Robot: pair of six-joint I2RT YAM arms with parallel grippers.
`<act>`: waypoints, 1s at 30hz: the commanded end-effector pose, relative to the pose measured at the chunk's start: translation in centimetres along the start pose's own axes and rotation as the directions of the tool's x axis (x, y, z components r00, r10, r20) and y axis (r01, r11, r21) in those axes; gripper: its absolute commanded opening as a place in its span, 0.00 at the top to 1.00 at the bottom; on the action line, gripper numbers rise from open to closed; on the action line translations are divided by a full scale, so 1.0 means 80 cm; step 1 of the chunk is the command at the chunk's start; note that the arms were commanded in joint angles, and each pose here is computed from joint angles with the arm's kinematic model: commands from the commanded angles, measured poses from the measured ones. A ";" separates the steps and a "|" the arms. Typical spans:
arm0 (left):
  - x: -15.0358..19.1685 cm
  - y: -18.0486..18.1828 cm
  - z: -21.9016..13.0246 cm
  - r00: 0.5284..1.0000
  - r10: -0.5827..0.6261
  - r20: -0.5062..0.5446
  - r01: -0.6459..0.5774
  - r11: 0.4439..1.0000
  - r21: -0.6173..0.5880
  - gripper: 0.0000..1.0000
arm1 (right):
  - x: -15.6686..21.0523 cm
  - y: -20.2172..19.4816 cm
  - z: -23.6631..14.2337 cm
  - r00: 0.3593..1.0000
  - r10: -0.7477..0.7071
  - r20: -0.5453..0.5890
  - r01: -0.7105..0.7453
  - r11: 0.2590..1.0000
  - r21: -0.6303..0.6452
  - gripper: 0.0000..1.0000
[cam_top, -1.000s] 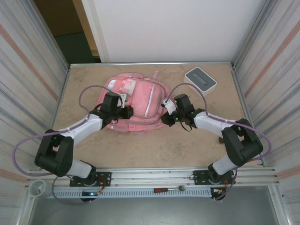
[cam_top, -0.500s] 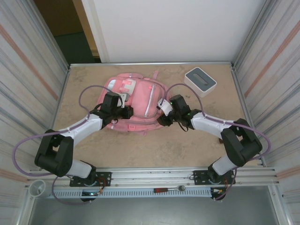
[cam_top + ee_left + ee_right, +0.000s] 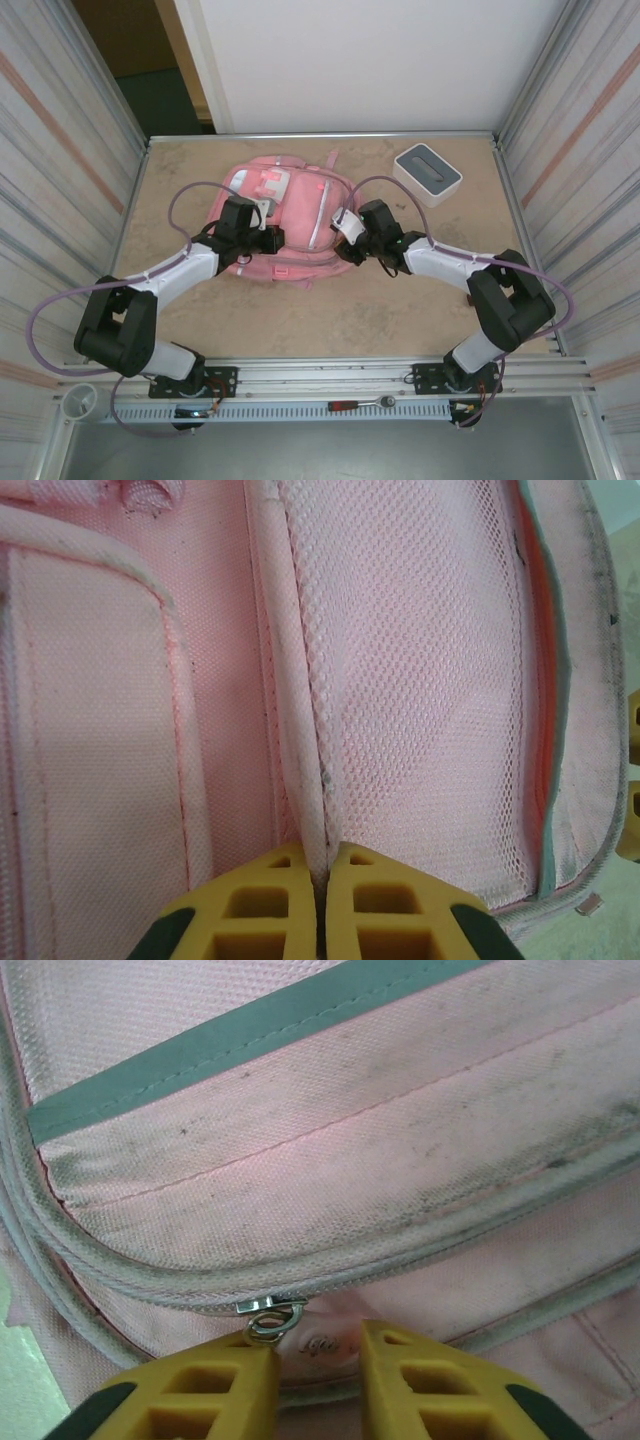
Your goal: Pack the student bag
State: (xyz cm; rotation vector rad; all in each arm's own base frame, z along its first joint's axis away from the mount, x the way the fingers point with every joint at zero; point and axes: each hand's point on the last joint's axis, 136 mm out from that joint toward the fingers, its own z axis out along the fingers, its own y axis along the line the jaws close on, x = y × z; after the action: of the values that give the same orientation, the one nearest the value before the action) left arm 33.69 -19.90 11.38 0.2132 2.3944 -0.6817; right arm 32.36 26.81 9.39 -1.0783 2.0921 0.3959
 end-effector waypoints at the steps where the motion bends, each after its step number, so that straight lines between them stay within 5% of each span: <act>1: -0.008 0.030 0.004 1.000 0.016 0.014 -0.014 0.994 -0.109 0.96 | -0.010 0.004 0.002 1.000 -0.005 0.018 0.005 1.000 -0.019 0.83; 7: -0.023 0.047 -0.002 0.999 -0.006 0.038 0.011 0.993 -0.121 1.00 | -0.001 0.011 -0.006 0.997 0.067 0.039 -0.065 0.997 -0.044 0.99; 15: -0.046 0.066 -0.013 0.999 0.002 0.036 0.003 0.991 -0.135 0.93 | -0.011 0.057 -0.012 0.986 0.152 0.072 -0.141 0.980 -0.143 1.00; 21: -0.058 0.058 -0.039 0.994 0.060 0.089 -0.047 0.989 -0.139 0.64 | -0.022 0.073 -0.018 0.969 0.235 0.079 -0.215 0.955 -0.207 1.00; 27: -0.080 0.037 -0.092 0.946 0.161 0.280 -0.125 0.982 -0.140 0.50 | -0.015 0.057 -0.018 0.967 0.246 0.063 -0.235 0.961 -0.143 1.00; 30: -0.080 0.024 -0.101 0.937 0.179 0.299 -0.153 0.982 -0.110 0.47 | -0.020 0.046 -0.025 0.978 0.187 0.089 -0.179 0.979 -0.096 0.78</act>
State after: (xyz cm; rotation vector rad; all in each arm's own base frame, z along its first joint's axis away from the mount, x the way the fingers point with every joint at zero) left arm 34.99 -13.94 18.84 0.2117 2.1366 -0.5112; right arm 28.65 29.71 10.46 -0.9076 2.1437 0.6824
